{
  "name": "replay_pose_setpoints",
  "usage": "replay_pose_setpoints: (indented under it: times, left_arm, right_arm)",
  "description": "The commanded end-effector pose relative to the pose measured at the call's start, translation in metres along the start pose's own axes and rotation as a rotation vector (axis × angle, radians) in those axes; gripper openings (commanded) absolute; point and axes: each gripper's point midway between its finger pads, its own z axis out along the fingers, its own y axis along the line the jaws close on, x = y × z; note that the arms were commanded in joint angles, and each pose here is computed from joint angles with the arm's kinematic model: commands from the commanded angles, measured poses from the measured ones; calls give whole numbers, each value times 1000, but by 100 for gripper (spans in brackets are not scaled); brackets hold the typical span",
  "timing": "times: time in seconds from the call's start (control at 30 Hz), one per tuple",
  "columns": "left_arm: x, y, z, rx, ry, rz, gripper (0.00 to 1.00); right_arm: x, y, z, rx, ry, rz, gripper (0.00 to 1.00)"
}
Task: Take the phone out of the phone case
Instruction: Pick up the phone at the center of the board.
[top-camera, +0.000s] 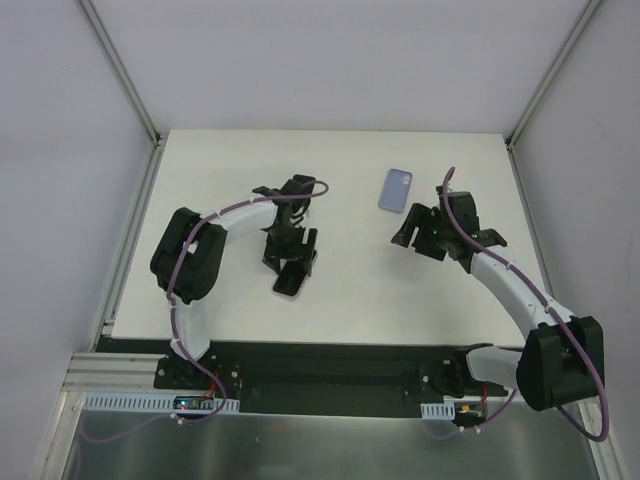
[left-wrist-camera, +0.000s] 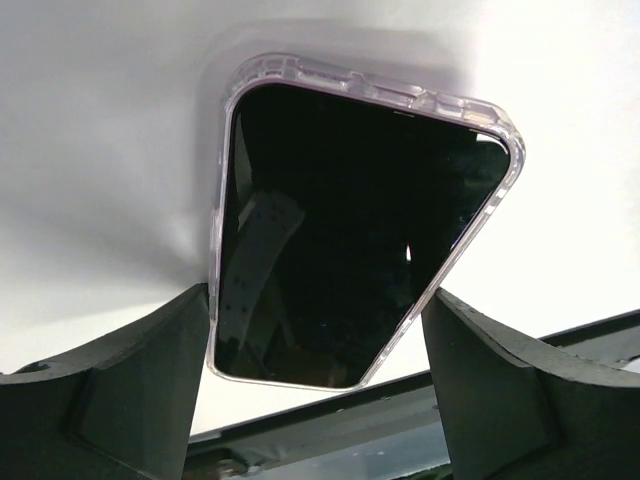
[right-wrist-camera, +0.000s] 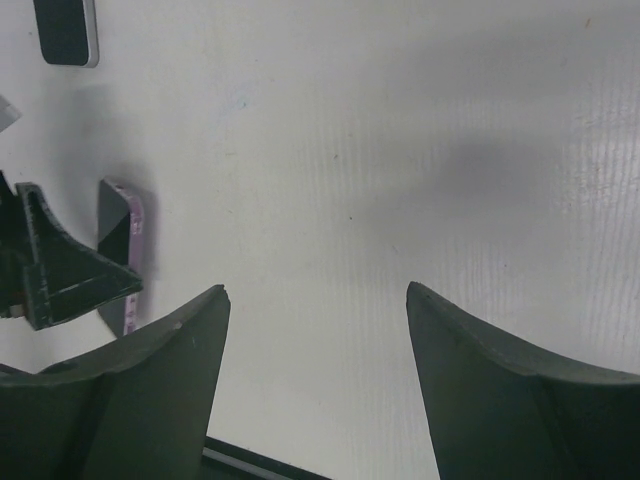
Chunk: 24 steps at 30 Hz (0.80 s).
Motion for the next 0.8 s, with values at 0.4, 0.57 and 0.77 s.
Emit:
replay_pose_setpoints:
  times: [0.4,0.57,0.77]
  left_arm:
    - [-8,-104,28,-8,-55,-91,88]
    - [-12,-112,4,26,-111,-74,96]
    - [-15,-102,-34,70,-188,-91,97]
  right_arm:
    - [26,9,-5,-88,60,31,74]
    - [28,16,-2,-96,75,20,74]
    - [41,36,9,-91,124,-15,73]
